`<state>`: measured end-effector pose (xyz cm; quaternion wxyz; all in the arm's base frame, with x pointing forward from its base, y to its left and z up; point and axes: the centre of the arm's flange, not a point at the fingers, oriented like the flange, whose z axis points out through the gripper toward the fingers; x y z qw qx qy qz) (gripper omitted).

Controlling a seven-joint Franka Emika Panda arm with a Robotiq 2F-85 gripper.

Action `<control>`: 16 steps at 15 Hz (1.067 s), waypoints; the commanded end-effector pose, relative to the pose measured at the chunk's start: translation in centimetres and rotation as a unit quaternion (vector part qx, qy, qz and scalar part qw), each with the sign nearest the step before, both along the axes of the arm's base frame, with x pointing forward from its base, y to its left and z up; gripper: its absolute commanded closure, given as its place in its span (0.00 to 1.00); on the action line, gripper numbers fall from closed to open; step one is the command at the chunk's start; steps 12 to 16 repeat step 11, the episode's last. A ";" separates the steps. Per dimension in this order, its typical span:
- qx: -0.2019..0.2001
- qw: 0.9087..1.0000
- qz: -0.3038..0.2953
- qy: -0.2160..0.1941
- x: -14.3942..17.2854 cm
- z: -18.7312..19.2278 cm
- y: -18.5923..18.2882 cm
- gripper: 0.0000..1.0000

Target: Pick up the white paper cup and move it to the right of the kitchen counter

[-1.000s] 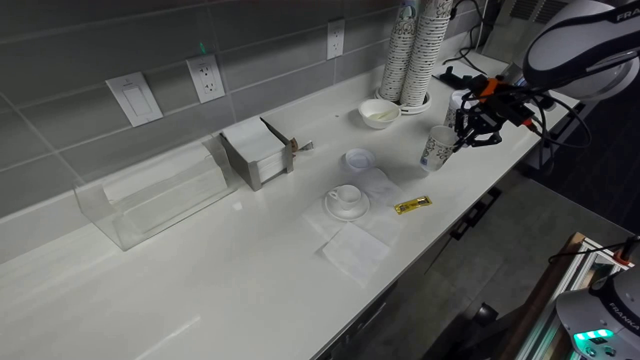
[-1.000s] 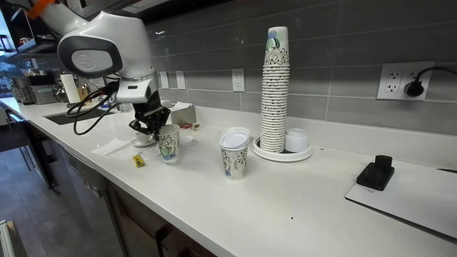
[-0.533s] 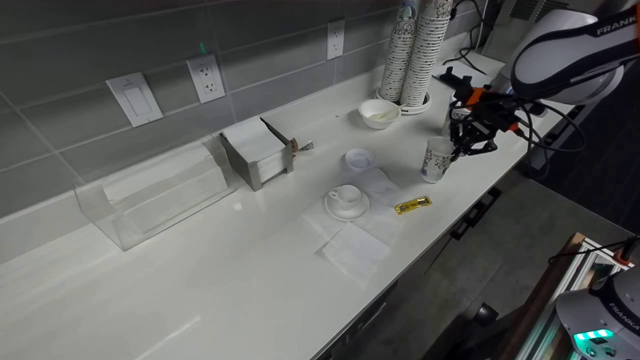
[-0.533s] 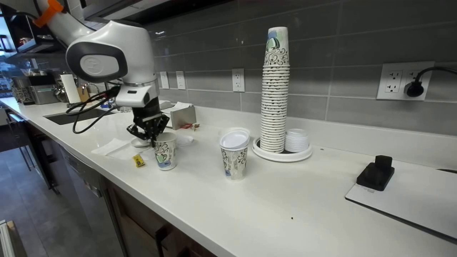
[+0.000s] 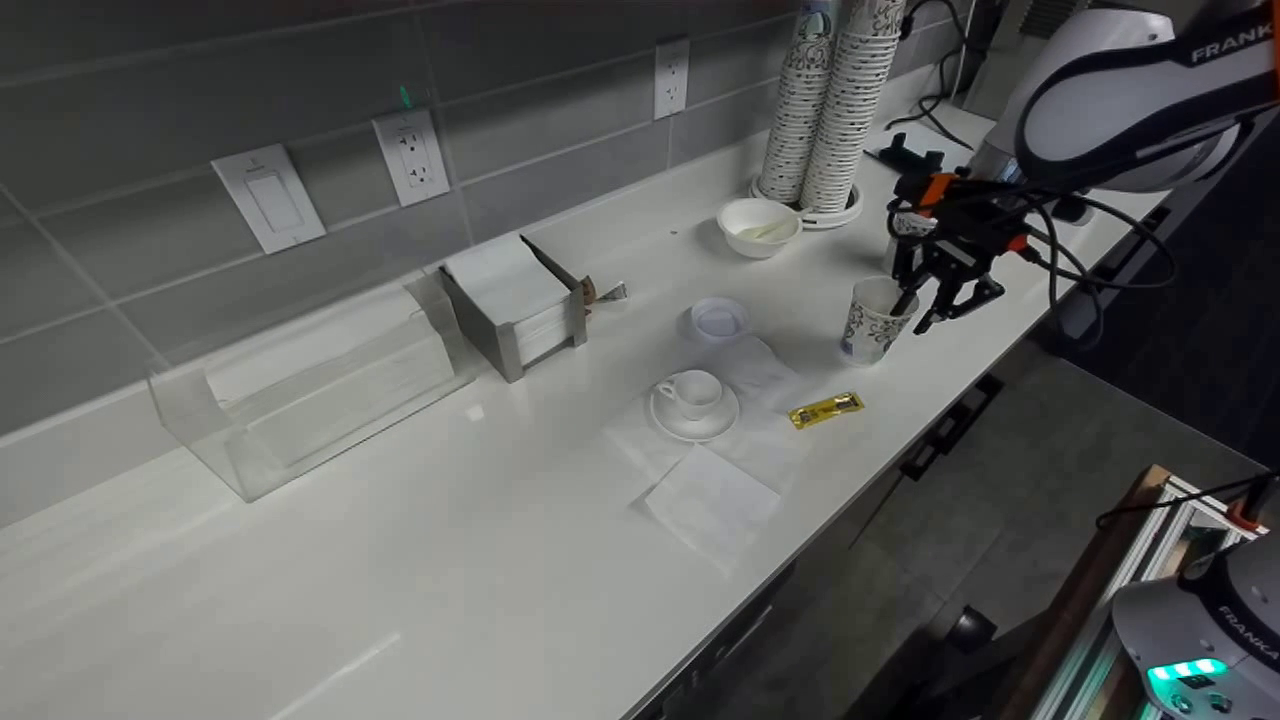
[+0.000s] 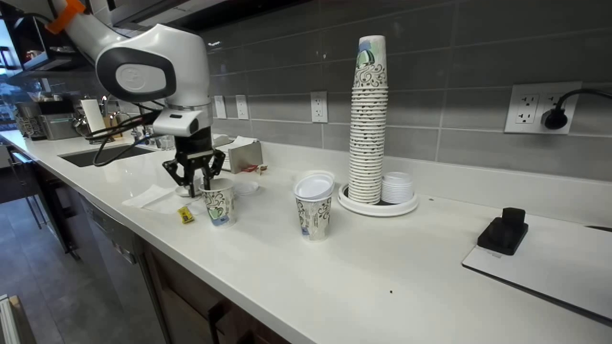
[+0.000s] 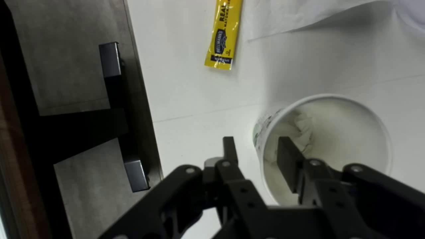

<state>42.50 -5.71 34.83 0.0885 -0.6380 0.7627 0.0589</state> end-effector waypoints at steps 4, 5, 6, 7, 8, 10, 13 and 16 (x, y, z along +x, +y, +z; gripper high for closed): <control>-0.099 0.995 0.019 -0.026 -3.3 9.0 5.6 0.09; -0.113 0.991 0.052 -0.042 -3.6 10.4 6.6 0.03; -0.119 0.988 0.089 -0.050 -3.6 11.2 7.8 0.00; -0.112 0.985 0.125 -0.048 -3.5 11.6 9.2 0.00; -0.107 0.981 0.150 -0.060 -3.5 11.9 10.5 0.00; -0.110 0.983 0.136 -0.060 -3.4 11.4 10.2 0.00; -0.111 0.979 0.155 -0.067 -3.5 11.7 11.3 0.00; -0.111 0.979 0.155 -0.067 -3.5 11.7 11.3 0.00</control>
